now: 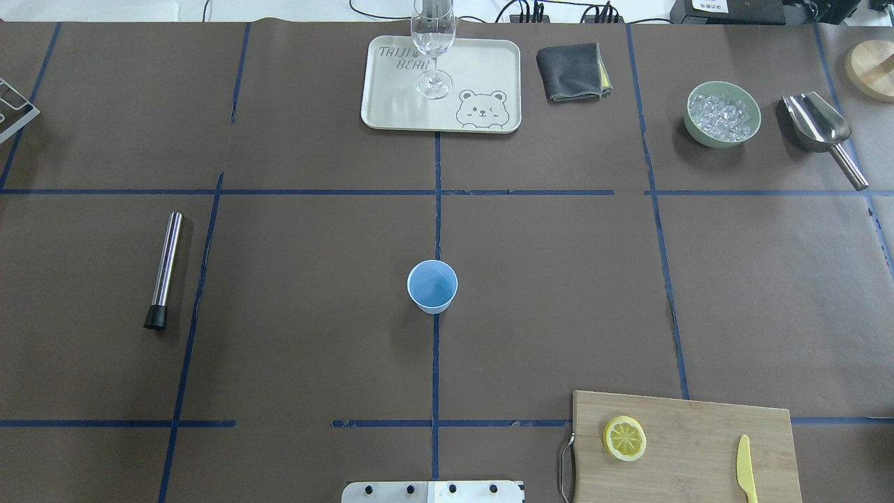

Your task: Squeeze lemon into cup

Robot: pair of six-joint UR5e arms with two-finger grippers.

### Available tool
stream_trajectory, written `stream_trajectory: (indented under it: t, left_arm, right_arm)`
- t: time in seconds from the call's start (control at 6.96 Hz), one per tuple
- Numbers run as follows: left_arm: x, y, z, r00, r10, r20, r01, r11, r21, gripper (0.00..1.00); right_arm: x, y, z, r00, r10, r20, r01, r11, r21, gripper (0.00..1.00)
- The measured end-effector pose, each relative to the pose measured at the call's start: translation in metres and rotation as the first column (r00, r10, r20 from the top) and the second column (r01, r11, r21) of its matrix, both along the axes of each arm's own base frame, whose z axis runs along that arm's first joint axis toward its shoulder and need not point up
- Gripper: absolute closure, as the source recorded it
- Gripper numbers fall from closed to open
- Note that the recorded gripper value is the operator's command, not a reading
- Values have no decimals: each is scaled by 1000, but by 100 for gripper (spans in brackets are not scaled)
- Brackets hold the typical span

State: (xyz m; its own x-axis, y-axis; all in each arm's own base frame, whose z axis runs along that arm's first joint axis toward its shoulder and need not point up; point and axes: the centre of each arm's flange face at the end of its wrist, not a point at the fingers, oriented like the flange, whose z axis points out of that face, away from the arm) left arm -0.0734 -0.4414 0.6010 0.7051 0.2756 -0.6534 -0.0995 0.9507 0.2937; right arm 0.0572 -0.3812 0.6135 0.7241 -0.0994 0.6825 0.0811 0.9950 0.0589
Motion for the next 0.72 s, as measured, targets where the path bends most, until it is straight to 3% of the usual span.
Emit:
stream_trajectory:
  t: [0.57,0.72]
  left_arm:
    - [-1,-2,-9,1000,0,3,0,1000,22,0]
    - [-1,-5,-13,1000,0,3,0,1000,31,0]
  right_arm:
    - [-1,-2,-6,1000,-1,4,1,1000,14,0]
    - [-2,-7,-18,1000,-1,14,0,999,38,0]
